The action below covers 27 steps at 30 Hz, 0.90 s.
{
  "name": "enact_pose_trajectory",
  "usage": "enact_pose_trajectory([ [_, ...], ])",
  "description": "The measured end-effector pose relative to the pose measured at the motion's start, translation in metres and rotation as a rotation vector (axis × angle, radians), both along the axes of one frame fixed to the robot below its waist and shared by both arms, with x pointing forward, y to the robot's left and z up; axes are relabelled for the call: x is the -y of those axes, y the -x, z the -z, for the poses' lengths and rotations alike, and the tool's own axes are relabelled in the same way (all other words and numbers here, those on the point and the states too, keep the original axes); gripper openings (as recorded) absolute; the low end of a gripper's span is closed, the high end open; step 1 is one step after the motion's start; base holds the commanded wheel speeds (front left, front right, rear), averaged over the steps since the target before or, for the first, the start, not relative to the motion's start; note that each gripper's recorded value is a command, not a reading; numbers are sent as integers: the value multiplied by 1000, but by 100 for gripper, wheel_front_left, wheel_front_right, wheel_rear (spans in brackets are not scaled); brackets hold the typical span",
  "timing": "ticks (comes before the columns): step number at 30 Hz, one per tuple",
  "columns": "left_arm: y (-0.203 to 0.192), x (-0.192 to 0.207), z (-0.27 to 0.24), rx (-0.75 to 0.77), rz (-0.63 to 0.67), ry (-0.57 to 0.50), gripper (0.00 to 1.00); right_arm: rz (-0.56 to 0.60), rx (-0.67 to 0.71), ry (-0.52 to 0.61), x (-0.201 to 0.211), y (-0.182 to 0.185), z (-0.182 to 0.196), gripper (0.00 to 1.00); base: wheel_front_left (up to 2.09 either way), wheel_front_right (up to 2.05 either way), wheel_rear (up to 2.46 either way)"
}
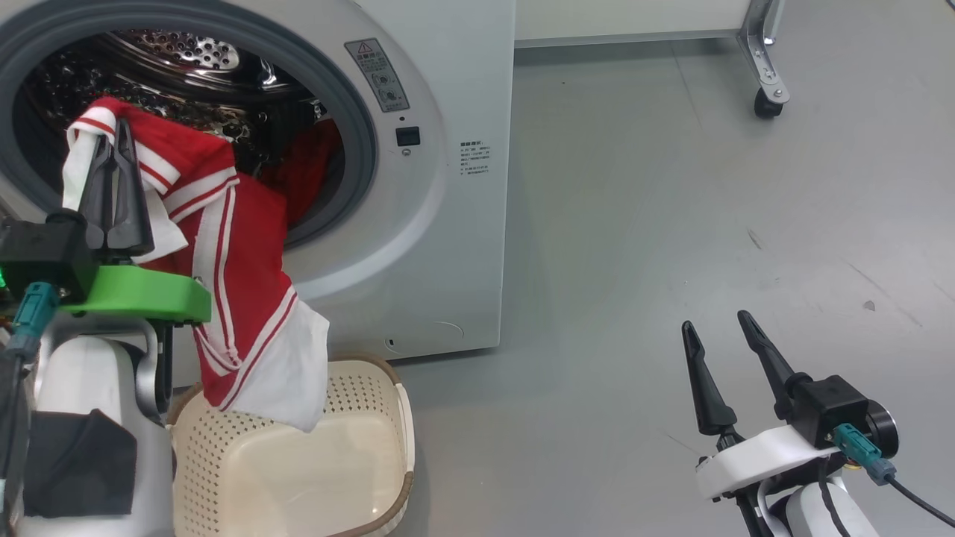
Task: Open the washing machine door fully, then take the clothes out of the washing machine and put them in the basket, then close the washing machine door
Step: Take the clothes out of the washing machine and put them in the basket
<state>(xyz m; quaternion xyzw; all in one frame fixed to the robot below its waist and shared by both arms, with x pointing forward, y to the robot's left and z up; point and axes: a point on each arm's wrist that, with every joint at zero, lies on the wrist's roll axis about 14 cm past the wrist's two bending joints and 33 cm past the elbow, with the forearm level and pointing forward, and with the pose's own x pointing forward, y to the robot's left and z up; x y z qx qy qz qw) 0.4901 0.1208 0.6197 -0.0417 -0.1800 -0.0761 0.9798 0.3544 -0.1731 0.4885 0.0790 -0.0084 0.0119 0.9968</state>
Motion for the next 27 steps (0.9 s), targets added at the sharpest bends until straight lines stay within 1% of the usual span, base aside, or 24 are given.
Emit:
enact_pose_trajectory([
  [9,2,9,33,-76,23,-12,0,11,-20,-2,3,-1,6,100,0,0,0],
  [13,2,11,51,-134,29,-21,0,14,-28,-2,3,-2,9,100,0,0,0],
  [21,15,15,142,-453,44,-79,0,17,-54,-1,5,-5,17,100,0,0,0],
  [27,37,19,213,-713,75,-159,0,11,-79,-1,3,-9,25,100,0,0,0],
])
